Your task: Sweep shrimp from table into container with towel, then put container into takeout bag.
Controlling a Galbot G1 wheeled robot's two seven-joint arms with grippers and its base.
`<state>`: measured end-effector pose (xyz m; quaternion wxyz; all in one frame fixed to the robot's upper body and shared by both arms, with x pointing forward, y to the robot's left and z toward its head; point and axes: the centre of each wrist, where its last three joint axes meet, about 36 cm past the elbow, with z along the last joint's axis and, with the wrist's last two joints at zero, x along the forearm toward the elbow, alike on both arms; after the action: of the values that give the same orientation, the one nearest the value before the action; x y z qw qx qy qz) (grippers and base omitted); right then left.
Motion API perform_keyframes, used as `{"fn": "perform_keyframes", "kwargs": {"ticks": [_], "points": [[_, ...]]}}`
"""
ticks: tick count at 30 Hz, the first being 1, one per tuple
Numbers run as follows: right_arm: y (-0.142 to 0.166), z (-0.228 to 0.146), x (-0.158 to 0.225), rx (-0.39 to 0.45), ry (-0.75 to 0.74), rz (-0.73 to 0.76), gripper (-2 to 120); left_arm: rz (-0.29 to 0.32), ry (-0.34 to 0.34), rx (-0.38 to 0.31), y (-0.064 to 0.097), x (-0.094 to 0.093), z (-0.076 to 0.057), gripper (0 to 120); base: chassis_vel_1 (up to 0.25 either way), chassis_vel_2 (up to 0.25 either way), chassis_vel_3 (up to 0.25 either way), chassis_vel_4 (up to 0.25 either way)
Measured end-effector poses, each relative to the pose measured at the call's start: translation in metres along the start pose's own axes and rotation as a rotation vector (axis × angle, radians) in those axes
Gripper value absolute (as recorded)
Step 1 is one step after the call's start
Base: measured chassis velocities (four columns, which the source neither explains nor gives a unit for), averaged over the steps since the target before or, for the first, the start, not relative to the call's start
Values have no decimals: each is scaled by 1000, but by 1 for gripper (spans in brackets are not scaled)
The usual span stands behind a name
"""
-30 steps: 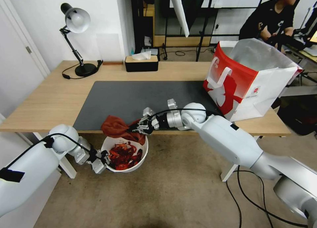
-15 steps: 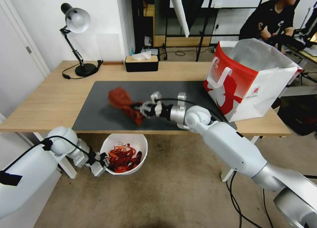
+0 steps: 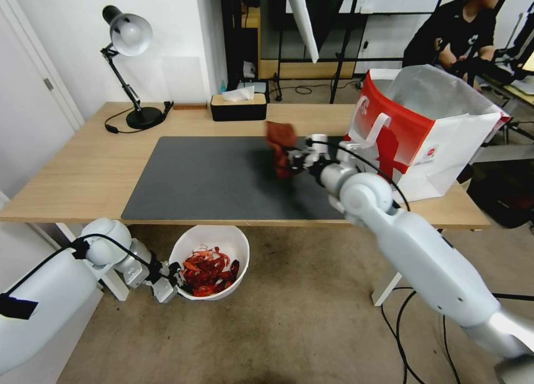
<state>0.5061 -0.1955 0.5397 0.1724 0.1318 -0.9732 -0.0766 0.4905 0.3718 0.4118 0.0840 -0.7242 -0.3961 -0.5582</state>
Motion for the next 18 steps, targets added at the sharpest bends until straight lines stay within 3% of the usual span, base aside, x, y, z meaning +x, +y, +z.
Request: {"fn": "perform_keyframes", "kwargs": {"ticks": [6,12,18], "points": [[-7,1,32,47,30,114,4,4,-2,-4,-1,-2,-2,0,0,0,0,0],[-12,15,41,49,75,158,5,5,0,-7,0,-1,-3,0,0,0,0,0],[-14,25,43,48,100,166,17,5,-2,-7,-1,-3,-4,0,0,0,0,0]]}}
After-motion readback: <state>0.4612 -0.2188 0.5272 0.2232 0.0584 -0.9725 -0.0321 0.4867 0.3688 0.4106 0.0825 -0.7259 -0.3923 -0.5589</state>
